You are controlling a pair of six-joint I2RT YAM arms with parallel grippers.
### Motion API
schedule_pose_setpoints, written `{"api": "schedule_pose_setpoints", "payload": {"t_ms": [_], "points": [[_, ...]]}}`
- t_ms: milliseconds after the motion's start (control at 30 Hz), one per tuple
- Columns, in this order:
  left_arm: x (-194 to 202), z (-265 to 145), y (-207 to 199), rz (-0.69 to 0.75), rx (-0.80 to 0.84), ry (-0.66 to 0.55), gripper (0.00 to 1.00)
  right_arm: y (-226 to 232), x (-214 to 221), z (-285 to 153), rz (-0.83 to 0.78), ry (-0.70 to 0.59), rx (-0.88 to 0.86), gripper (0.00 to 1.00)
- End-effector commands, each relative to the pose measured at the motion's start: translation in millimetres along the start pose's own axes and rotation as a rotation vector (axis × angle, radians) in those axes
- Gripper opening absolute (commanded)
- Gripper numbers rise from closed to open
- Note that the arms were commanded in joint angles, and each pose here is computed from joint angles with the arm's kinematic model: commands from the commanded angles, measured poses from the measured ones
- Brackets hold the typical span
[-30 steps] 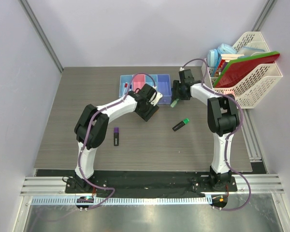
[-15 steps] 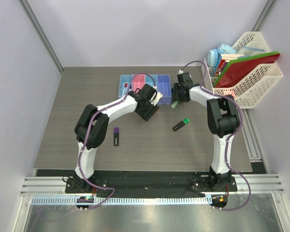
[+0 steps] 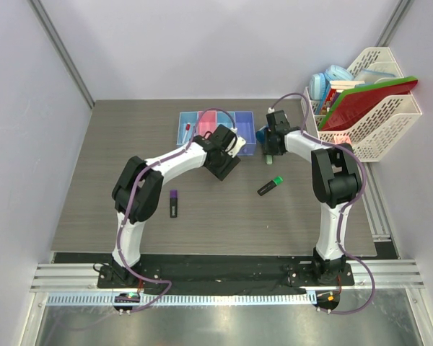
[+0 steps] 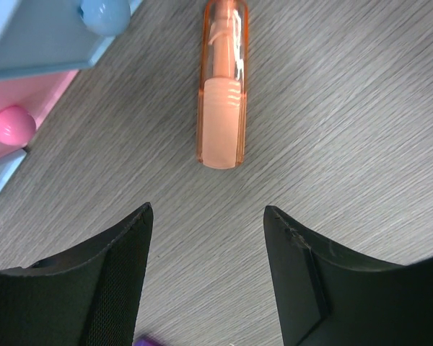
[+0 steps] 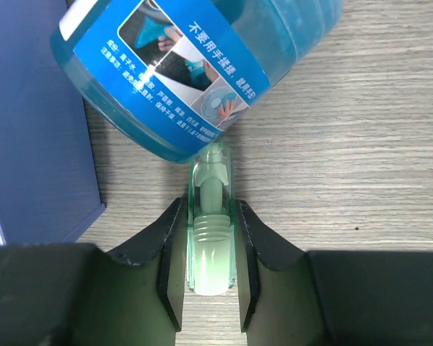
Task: Sort the stationery into containers
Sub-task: Pick up the stationery from the center of the board.
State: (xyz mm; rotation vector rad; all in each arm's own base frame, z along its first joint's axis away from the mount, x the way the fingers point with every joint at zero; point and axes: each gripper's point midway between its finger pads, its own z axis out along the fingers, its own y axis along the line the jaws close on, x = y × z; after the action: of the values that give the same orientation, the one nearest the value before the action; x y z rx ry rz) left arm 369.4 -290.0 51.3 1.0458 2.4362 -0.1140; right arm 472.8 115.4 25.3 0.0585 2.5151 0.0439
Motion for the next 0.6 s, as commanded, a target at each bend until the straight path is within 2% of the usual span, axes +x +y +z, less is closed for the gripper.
{"api": "schedule_pose_setpoints", "payload": {"t_ms": [0, 100, 267, 567], "points": [[-28, -8, -4, -0.009, 0.013, -0.079, 0.64, -9, 1, -16, -0.021, 0.011, 0.023, 0.13], [-32, -12, -7, -0.017, 0.028, -0.09, 0.64, -10, 1, -21, -0.03, 0.013, 0.022, 0.09], [-34, -1, -12, -0.006, 0.035, -0.085, 0.64, -7, 0, -31, -0.035, 0.012, -0.007, 0.09], [-31, 29, -17, 0.007, 0.051, -0.047, 0.64, -12, -17, -68, -0.099, -0.067, -0.025, 0.09]]}}
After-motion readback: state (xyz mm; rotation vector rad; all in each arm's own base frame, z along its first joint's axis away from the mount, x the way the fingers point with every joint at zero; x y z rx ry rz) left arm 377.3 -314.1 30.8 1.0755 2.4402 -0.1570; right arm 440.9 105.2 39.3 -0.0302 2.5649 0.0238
